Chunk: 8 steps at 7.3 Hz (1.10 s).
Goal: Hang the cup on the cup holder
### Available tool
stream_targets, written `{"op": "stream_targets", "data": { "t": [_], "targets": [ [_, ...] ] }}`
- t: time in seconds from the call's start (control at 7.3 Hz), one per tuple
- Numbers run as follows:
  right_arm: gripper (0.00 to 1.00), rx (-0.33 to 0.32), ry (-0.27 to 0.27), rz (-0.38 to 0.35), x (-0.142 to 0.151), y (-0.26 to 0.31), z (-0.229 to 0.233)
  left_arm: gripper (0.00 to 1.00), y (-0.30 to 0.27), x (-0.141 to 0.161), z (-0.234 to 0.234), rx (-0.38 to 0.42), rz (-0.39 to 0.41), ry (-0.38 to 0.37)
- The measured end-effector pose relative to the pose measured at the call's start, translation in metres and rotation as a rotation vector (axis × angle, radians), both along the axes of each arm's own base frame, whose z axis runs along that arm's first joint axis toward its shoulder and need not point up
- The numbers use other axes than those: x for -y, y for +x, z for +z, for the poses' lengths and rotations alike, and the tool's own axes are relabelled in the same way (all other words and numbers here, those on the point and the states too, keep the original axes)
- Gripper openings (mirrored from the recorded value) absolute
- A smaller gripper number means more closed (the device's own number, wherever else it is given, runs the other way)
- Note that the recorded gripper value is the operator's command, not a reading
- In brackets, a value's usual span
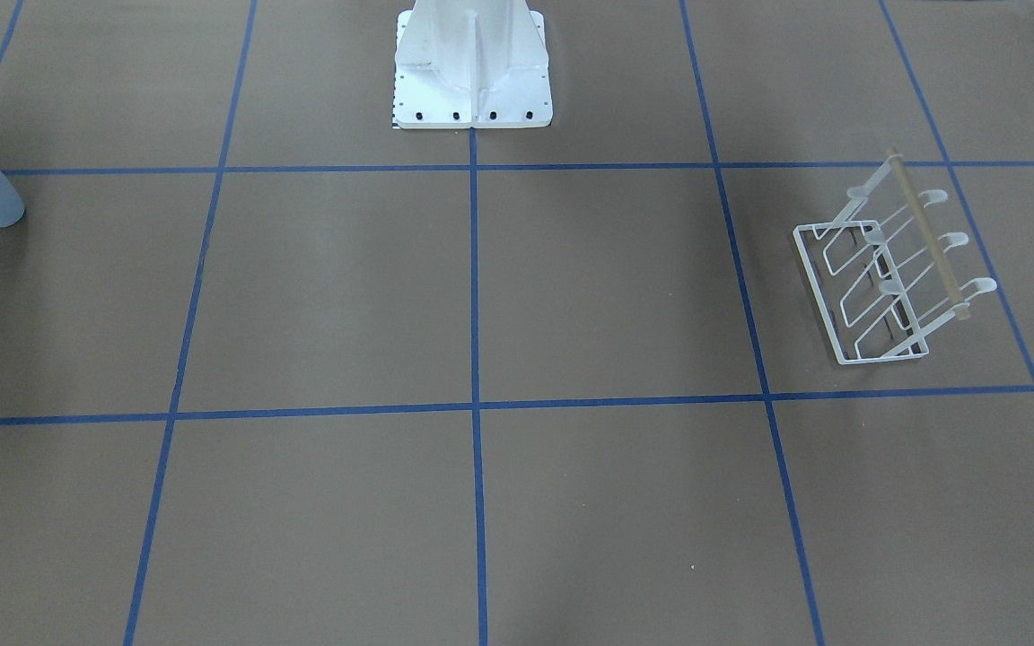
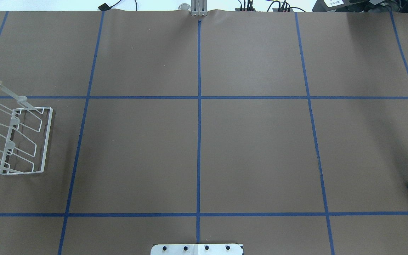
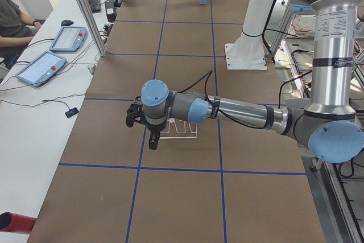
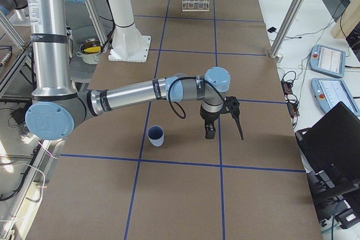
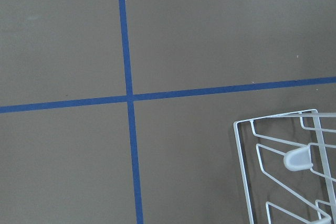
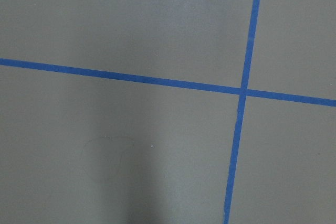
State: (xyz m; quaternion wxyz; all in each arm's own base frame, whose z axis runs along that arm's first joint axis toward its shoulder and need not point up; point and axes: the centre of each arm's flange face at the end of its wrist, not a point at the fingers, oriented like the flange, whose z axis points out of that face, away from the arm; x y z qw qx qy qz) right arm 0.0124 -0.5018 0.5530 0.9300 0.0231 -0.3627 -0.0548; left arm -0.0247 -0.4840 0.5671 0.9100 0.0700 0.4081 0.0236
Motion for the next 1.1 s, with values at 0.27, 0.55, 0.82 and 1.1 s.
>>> {"op": "stream_targets", "data": {
  "t": [0.27,0.55,0.82,1.1],
  "targets": [
    [1.00,-0.004,0.001,0.001,0.000,0.000,0.000,0.98,-0.001,-0.007,-0.002,0.000,0.007,0.036],
    [1.00,-0.004,0.001,0.001,0.000,0.000,0.000,0.98,-0.001,-0.013,0.001,0.000,0.008,0.049],
    [1.00,0.000,-0.001,0.002,0.000,0.000,0.000,0.98,-0.001,-0.014,0.002,-0.001,0.007,0.049],
    [1.00,0.000,-0.012,0.003,-0.001,0.000,0.004,0.98,-0.001,-0.013,0.000,-0.001,0.006,0.052]
  ]
}}
